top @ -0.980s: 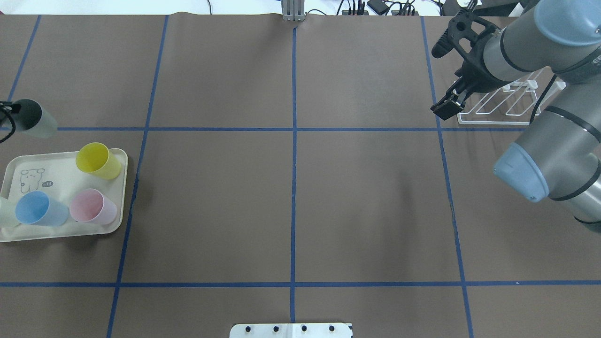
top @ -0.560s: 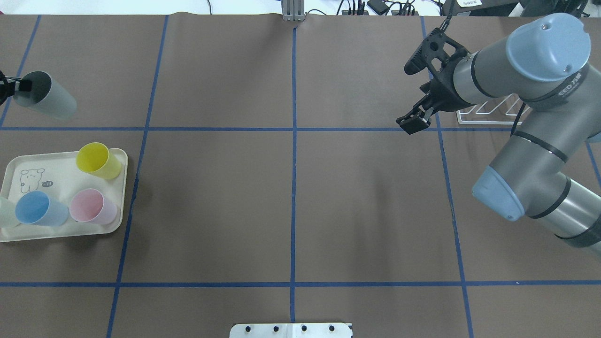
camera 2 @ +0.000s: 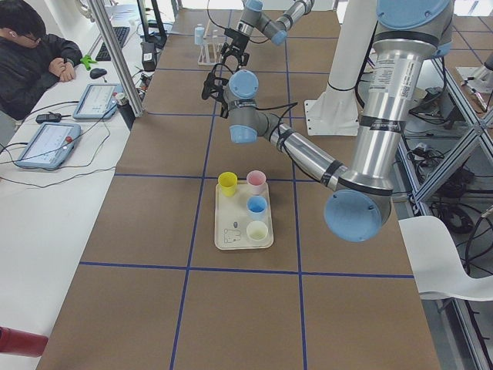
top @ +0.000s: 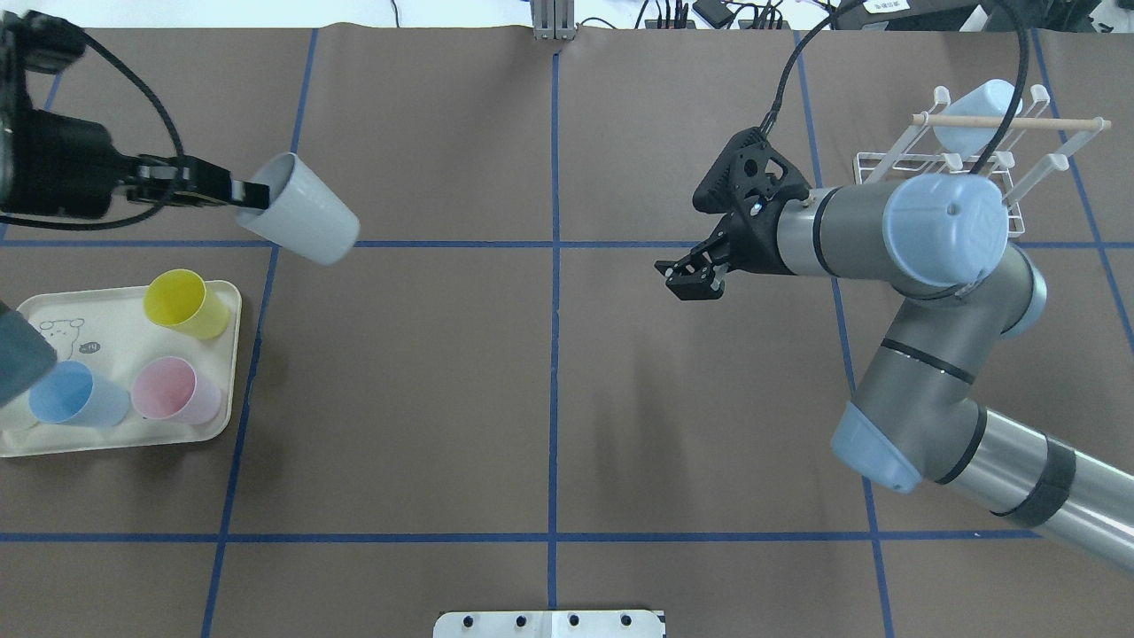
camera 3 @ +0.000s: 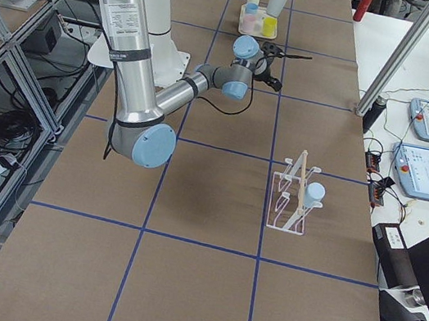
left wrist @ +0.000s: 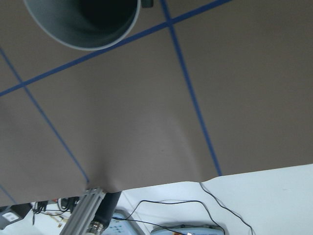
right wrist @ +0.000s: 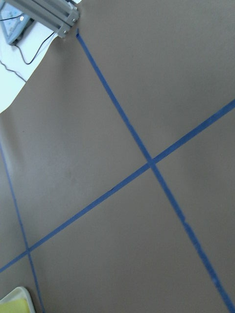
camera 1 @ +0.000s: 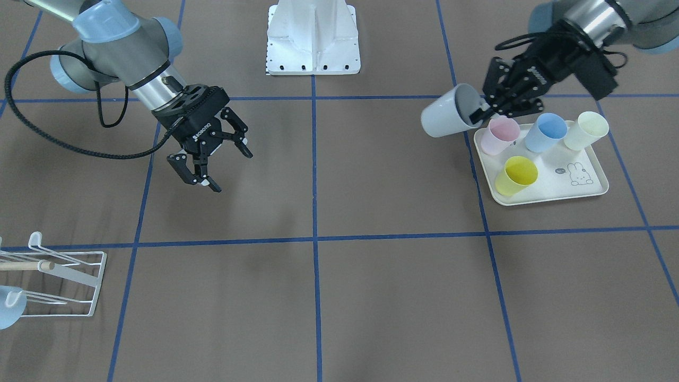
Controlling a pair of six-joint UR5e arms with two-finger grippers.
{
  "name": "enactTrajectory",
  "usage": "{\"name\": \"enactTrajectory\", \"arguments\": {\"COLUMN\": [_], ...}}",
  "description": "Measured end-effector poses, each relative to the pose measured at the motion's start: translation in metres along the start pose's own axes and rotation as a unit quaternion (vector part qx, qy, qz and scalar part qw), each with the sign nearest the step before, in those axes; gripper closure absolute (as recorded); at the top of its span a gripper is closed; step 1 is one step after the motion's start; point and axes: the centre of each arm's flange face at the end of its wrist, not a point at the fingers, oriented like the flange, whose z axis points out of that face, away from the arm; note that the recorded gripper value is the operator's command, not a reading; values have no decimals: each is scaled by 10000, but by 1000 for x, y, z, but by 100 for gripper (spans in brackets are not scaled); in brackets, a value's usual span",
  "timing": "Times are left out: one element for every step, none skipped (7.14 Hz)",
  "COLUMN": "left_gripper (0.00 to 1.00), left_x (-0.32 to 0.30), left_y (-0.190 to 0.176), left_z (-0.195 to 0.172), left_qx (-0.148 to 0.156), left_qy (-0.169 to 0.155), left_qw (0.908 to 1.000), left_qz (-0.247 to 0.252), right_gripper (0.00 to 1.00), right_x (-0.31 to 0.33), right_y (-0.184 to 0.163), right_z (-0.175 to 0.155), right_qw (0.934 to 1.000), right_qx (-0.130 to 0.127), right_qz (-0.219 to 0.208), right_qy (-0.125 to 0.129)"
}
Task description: Transfer IKEA cup to right arm and place on rack
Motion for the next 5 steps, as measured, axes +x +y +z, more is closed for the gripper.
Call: {"name": "enactTrajectory", "arguments": {"left_gripper": [100,100,100,100,100], "left_x": [30,58,77,87,93], "left_y": [20,33,38,40,40], "left_z": [35,59,75,88,101], "left_qx": [-71,-137,-192,-194,-139], "left_qy": [327,612,813,909,948], "left_qw": [9989,9960,9928,9908,9899], "left_qz": [-340,-636,-861,-983,-1048], "right_gripper": [1,1,1,1,1], "right_x": [-19,-33,-49,-67,-86], "right_y": [8,17,25,32,37], "right_z": [12,22,27,30,31], "right_qw": [9989,9961,9920,9877,9837], "right_qx": [457,860,1213,1511,1746], "right_qz": [-56,-90,-104,-87,-41], "right_qy": [-75,-198,-326,-404,-436]}}
